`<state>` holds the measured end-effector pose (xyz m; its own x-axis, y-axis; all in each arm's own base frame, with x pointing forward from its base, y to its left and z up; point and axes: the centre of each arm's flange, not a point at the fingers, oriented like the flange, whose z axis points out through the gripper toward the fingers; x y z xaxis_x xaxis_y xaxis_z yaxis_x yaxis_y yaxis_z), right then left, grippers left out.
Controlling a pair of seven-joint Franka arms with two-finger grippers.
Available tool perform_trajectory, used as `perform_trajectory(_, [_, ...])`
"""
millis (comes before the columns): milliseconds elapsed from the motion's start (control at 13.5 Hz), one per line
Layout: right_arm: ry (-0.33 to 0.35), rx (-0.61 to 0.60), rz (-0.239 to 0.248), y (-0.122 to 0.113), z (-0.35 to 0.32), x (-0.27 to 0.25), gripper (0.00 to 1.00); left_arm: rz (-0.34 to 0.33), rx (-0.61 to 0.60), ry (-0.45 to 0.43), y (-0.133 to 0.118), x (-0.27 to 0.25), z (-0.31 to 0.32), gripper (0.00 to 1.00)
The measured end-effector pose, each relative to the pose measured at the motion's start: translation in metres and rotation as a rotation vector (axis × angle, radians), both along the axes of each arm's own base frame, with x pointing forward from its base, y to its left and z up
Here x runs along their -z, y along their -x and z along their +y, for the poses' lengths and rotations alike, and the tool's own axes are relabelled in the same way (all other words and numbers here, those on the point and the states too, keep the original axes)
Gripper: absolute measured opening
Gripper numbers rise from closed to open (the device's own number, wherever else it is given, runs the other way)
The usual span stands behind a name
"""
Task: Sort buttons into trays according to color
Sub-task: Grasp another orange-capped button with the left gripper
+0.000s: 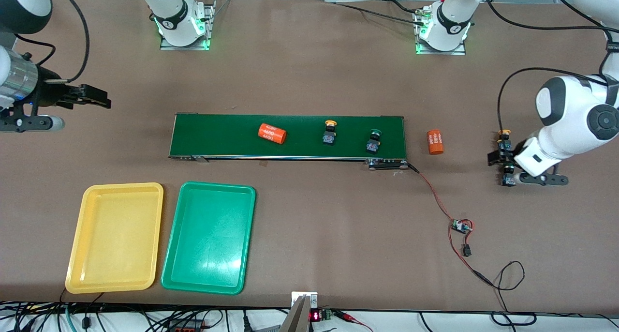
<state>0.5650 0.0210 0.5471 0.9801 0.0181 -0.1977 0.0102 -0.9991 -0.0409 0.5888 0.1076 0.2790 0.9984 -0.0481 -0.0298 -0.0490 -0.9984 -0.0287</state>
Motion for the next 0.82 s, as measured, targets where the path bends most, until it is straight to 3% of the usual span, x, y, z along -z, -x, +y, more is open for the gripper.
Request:
perform_trajectory(223, [-0.03, 0.026, -0.055, 0.002, 0.031, 0.024, 1.0, 0.005, 0.033, 0.026, 0.002, 0.04, 0.046, 1.0])
perform_trajectory(520, [-0.02, 0.025, -0.124, 0.057, 0.061, 0.08, 1.0, 0.028, 0.058, 0.068, -0.005, 0.076, 0.047, 1.0])
perform_trajectory(817, [0.029, 0.116, -0.173, 0.098, 0.143, 0.086, 1.0, 0.011, 0.146, 0.085, -0.004, 0.099, 0.053, 1.0])
